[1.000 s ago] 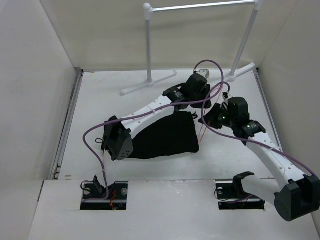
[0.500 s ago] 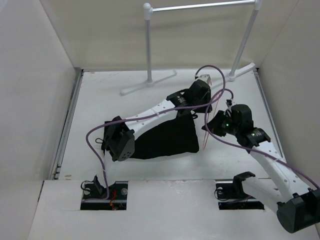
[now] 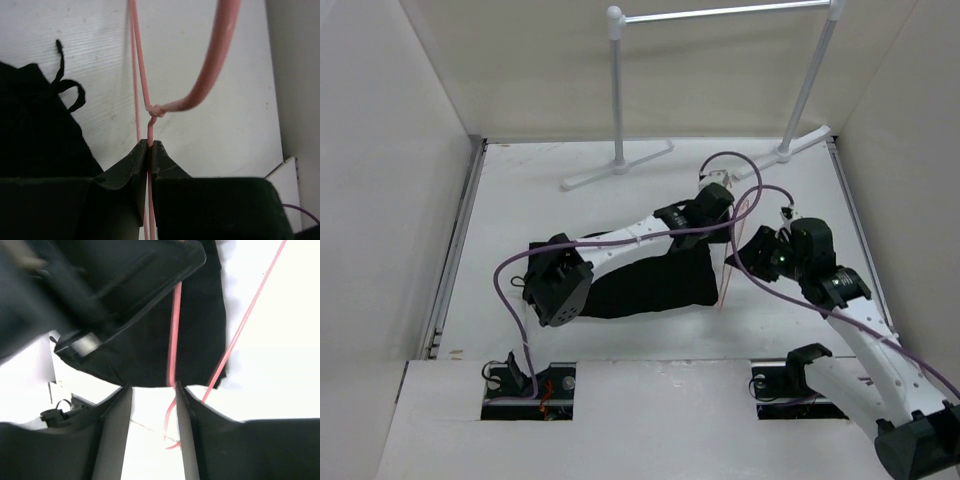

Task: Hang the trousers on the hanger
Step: Pick up the hanger from the clothesline, then place the trousers on the hanger.

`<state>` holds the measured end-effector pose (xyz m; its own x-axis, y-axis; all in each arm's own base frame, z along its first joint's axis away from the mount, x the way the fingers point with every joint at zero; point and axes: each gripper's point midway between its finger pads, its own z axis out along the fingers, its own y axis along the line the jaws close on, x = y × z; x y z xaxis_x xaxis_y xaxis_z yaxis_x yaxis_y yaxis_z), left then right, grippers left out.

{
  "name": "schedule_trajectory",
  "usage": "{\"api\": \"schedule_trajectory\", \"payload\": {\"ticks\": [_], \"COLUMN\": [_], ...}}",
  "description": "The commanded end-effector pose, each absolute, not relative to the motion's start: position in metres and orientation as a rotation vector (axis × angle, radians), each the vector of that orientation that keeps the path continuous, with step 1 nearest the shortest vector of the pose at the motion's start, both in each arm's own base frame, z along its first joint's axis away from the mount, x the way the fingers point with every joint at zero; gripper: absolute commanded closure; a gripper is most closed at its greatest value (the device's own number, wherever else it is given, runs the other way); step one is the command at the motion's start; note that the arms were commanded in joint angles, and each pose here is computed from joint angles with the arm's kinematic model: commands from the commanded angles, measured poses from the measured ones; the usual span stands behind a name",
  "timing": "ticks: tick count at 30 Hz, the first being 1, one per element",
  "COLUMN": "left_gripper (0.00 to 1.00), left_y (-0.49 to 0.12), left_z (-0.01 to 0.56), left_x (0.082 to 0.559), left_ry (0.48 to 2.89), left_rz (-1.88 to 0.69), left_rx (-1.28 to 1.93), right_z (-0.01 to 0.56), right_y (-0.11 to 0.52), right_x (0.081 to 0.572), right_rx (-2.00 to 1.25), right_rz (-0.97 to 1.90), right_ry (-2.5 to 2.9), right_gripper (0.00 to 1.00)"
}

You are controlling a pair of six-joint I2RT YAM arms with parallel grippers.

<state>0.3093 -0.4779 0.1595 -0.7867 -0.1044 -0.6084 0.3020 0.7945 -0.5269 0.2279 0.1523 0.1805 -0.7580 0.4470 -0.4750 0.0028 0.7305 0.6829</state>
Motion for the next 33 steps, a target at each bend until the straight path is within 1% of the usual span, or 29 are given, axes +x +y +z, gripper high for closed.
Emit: {"api": "schedule_trajectory", "payload": {"ticks": [1, 3, 4, 5, 7, 8, 9, 12, 13, 16, 20, 21, 25, 29, 33], "left_gripper": [1.0, 1.0, 1.0, 1.0, 1.0, 1.0, 1.0, 1.0, 1.0, 1.0, 1.0, 1.0, 1.0, 1.0, 1.0], "left_y": [-0.467, -0.463, -0.463, -0.461, -0.457, -0.455, -0.451, -0.438, -0.434, -0.426, -0.419, -0.418, -0.412, -0.409, -0.409], "left_z": [0.188, 0.182, 0.179, 0.178, 0.177, 0.177, 0.176, 0.163, 0.158, 0.144, 0.132, 0.129, 0.122, 0.113, 0.111], "left_x": [0.318, 0.315, 0.313, 0.311, 0.307, 0.304, 0.303, 0.296, 0.294, 0.291, 0.289, 0.289, 0.288, 0.286, 0.286], "left_ry": [2.23, 2.23, 2.231, 2.228, 2.214, 2.206, 2.2, 2.205, 2.213, 2.226, 2.239, 2.242, 2.256, 2.274, 2.278], "left_rz": [-0.924, -0.942, -0.944, -0.945, -0.947, -0.951, -0.948, -0.916, -0.903, -0.868, -0.836, -0.828, -0.813, -0.801, -0.804], "left_rx": [-0.054, -0.106, -0.115, -0.127, -0.143, -0.154, -0.167, -0.2, -0.206, -0.221, -0.23, -0.23, -0.236, -0.24, -0.242], "right_z": [0.192, 0.19, 0.188, 0.185, 0.177, 0.173, 0.169, 0.156, 0.149, 0.129, 0.11, 0.104, 0.09, 0.068, 0.043], "right_y": [0.143, 0.136, 0.132, 0.127, 0.12, 0.119, 0.12, 0.131, 0.134, 0.138, 0.152, 0.159, 0.178, 0.175, 0.175], "right_x": [0.223, 0.22, 0.221, 0.222, 0.229, 0.234, 0.24, 0.262, 0.27, 0.293, 0.317, 0.32, 0.324, 0.326, 0.316], "right_rx": [0.338, 0.36, 0.377, 0.402, 0.445, 0.458, 0.469, 0.459, 0.464, 0.506, 0.491, 0.483, 0.44, 0.469, 0.489], "right_rz": [0.894, 0.876, 0.865, 0.851, 0.831, 0.823, 0.822, 0.832, 0.829, 0.823, 0.86, 0.868, 0.878, 0.809, 0.766], "right_ry": [2.235, 2.23, 2.223, 2.22, 2.228, 2.234, 2.237, 2.248, 2.25, 2.254, 2.26, 2.276, 2.308, 2.354, 2.42], "right_gripper": [0.5, 0.49, 0.5, 0.57, 0.76, 0.83, 0.87, 0.89, 0.88, 0.76, 0.64, 0.62, 0.61, 0.53, 0.49]}}
